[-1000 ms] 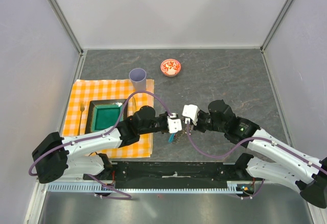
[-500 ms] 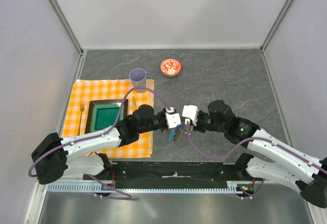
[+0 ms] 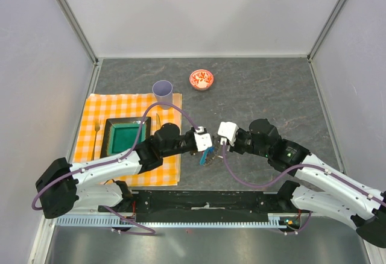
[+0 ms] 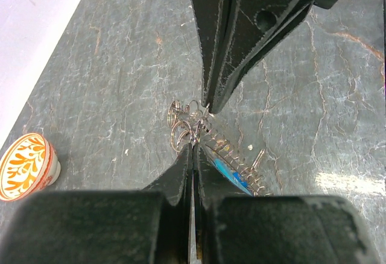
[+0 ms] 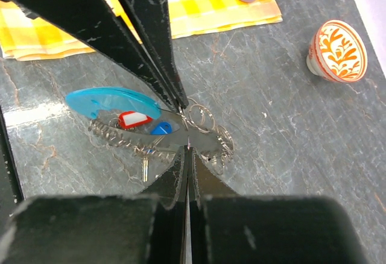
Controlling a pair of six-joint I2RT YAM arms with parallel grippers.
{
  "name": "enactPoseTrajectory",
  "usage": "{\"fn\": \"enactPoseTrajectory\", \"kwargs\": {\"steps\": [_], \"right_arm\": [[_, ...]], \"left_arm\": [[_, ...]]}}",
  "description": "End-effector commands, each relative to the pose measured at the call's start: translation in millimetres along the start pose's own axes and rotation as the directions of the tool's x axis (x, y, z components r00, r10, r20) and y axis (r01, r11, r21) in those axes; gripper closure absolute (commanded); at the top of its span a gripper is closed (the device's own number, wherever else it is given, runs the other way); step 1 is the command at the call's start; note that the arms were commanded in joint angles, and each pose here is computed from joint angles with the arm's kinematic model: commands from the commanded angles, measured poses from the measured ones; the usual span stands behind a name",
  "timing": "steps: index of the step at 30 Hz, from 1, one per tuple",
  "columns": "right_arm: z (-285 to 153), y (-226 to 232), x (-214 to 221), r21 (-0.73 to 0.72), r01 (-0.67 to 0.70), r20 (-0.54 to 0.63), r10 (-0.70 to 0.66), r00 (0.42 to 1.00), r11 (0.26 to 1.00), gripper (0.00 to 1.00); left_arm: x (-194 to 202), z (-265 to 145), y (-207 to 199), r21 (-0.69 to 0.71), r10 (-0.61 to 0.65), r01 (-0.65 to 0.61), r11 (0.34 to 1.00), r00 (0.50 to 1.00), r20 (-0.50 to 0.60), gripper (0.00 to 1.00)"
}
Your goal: Put the keys on the keyring
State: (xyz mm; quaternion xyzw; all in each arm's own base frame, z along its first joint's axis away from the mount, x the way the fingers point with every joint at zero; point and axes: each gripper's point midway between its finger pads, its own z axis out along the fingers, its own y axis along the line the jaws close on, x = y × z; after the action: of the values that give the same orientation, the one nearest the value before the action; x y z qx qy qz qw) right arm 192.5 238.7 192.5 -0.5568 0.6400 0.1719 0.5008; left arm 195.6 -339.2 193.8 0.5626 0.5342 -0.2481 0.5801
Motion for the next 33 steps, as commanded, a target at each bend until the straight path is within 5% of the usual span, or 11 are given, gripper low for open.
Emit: {"fn": "enactPoseTrajectory", "kwargs": {"steps": [1, 33], "right_arm": [[-2.2, -10.8, -12.4, 0.059, 0.003, 0.050, -0.006, 0.999, 0.998, 1.00], [-0.5, -2.5, -12.3, 0.016, -0.003, 0.058, 0.002, 0.998, 1.000, 1.00]], "left_arm": [[-29.6, -0.3, 10.2, -0.028, 0.008, -0.005, 1.000, 0.994, 0.107, 0.98], [-26.5, 3.3, 14.1, -0.046, 0.005, 0.000, 0.999, 0.996, 0.092, 0.98]]}}
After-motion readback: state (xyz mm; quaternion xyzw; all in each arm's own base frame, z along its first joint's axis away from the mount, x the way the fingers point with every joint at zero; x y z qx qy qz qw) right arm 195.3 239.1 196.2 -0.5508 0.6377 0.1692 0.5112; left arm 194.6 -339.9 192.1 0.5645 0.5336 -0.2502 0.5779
